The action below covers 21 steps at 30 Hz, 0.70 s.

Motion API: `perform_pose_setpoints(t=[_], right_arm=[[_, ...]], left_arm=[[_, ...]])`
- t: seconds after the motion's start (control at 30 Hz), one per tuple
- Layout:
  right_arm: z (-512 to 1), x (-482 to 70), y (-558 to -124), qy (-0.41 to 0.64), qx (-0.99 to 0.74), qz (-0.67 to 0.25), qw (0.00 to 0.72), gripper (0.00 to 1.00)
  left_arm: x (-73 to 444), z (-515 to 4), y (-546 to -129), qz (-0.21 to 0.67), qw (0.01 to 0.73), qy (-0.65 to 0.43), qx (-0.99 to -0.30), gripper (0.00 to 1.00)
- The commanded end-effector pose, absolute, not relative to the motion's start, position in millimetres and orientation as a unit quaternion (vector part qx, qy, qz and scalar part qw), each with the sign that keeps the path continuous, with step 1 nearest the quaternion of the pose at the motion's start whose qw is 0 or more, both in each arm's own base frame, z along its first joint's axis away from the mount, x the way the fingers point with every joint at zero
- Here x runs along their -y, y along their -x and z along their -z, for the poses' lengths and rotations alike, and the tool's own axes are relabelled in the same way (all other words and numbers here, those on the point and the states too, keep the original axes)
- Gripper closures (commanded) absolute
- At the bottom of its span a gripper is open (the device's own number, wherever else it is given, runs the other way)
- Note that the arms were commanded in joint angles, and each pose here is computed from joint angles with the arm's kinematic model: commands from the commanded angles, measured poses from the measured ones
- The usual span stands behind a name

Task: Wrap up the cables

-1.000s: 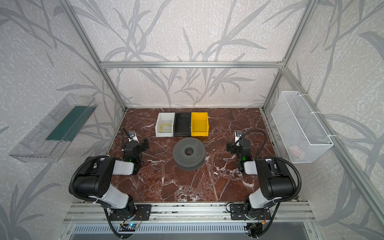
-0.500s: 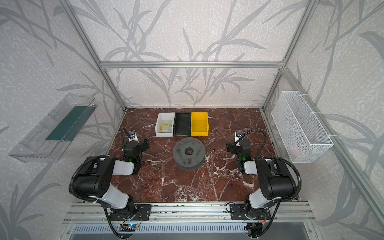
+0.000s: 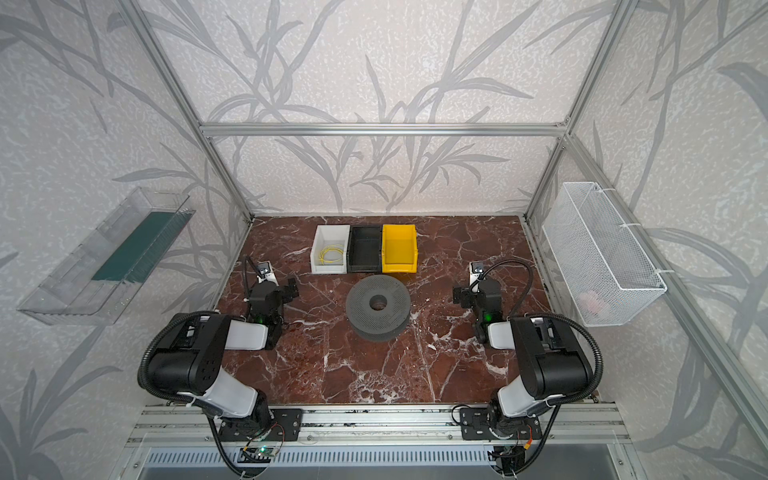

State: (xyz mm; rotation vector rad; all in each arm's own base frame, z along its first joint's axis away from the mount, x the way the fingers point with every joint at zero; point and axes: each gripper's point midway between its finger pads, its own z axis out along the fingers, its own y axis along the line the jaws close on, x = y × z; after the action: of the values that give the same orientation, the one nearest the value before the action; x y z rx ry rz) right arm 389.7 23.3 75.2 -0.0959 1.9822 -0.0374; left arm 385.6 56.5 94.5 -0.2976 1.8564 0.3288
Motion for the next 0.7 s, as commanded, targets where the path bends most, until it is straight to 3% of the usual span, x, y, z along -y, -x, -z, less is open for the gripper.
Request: perform_pose_setpoints(t=[0.0, 0.13, 0.23, 0.4, 0.57, 0.67], right_arm=[[-91, -25, -396, 0.042, -0.824, 0.015, 0.565, 0.01], [-101, 1, -362, -0.027, -0.778, 0.045, 0.626, 0.01], [-106, -10, -354, 0.004, -0.756, 0.024, 0.655, 0.01], [-105, -9, -364, -0.001, -0.77, 0.03, 0.638, 0.01], [-90, -22, -395, 0.033, -0.828, 0.03, 0.558, 0.01], [-91, -23, -396, 0.032, -0.817, 0.03, 0.575, 0.01]], left_arm=[[-58, -101, -387, -0.141, 0.588, 0.129, -0.786, 0.01], [-58, -101, -387, -0.141, 0.588, 0.129, -0.786, 0.01], [-57, -101, -387, -0.14, 0.588, 0.128, -0.787, 0.01], [-57, -101, -387, -0.14, 0.587, 0.128, -0.787, 0.01], [-57, -101, -387, -0.14, 0.587, 0.128, -0.787, 0.01], [-57, -101, -387, -0.141, 0.587, 0.129, -0.787, 0.01]])
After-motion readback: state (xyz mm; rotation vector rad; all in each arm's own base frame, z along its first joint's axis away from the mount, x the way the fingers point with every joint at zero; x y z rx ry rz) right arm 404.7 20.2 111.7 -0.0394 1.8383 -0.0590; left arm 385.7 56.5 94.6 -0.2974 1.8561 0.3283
